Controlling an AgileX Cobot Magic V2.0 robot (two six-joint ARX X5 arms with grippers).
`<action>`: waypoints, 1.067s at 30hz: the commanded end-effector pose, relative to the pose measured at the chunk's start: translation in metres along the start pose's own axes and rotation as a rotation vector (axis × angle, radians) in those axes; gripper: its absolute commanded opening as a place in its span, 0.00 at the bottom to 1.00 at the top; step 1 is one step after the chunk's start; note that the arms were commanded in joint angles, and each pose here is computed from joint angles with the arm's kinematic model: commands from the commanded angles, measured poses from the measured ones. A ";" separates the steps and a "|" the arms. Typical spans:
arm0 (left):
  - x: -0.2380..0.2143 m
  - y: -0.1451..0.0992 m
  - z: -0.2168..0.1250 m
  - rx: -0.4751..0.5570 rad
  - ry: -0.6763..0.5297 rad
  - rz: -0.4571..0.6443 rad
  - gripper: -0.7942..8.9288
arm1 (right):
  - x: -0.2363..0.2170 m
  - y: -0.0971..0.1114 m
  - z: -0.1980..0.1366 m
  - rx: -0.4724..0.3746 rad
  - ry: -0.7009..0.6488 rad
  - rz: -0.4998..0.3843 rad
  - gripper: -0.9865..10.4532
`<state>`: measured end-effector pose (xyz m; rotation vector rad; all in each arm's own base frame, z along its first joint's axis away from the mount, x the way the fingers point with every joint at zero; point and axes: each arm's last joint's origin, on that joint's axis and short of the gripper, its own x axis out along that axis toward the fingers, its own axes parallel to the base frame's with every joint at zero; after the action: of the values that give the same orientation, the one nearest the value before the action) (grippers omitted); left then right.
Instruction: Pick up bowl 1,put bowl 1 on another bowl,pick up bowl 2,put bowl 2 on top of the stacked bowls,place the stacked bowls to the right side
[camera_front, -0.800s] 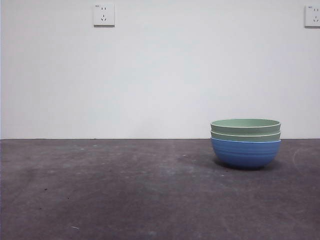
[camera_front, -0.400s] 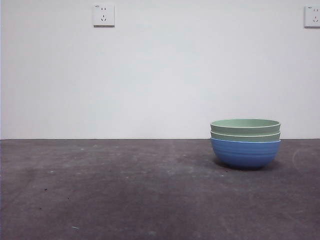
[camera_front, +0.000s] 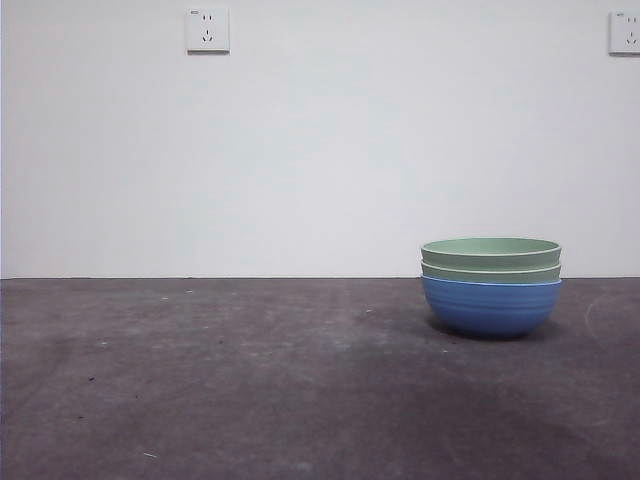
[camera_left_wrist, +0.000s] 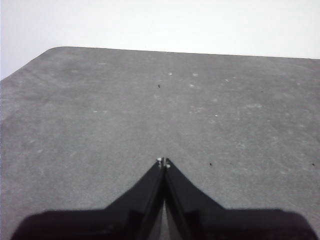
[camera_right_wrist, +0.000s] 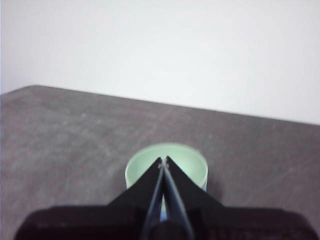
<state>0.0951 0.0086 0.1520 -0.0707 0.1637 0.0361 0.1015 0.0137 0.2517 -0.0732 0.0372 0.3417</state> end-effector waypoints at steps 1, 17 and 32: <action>0.001 0.001 -0.004 -0.011 0.009 0.009 0.08 | 0.000 0.002 -0.027 -0.003 0.016 -0.004 0.09; 0.001 0.001 -0.004 -0.011 0.009 0.009 0.08 | -0.002 0.007 -0.100 0.150 0.087 -0.061 0.09; 0.001 0.001 -0.004 -0.011 0.009 0.009 0.08 | -0.002 0.006 -0.102 0.195 0.106 -0.085 0.09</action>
<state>0.0951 0.0086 0.1520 -0.0707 0.1637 0.0364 0.0949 0.0110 0.1540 0.0861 0.1526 0.2538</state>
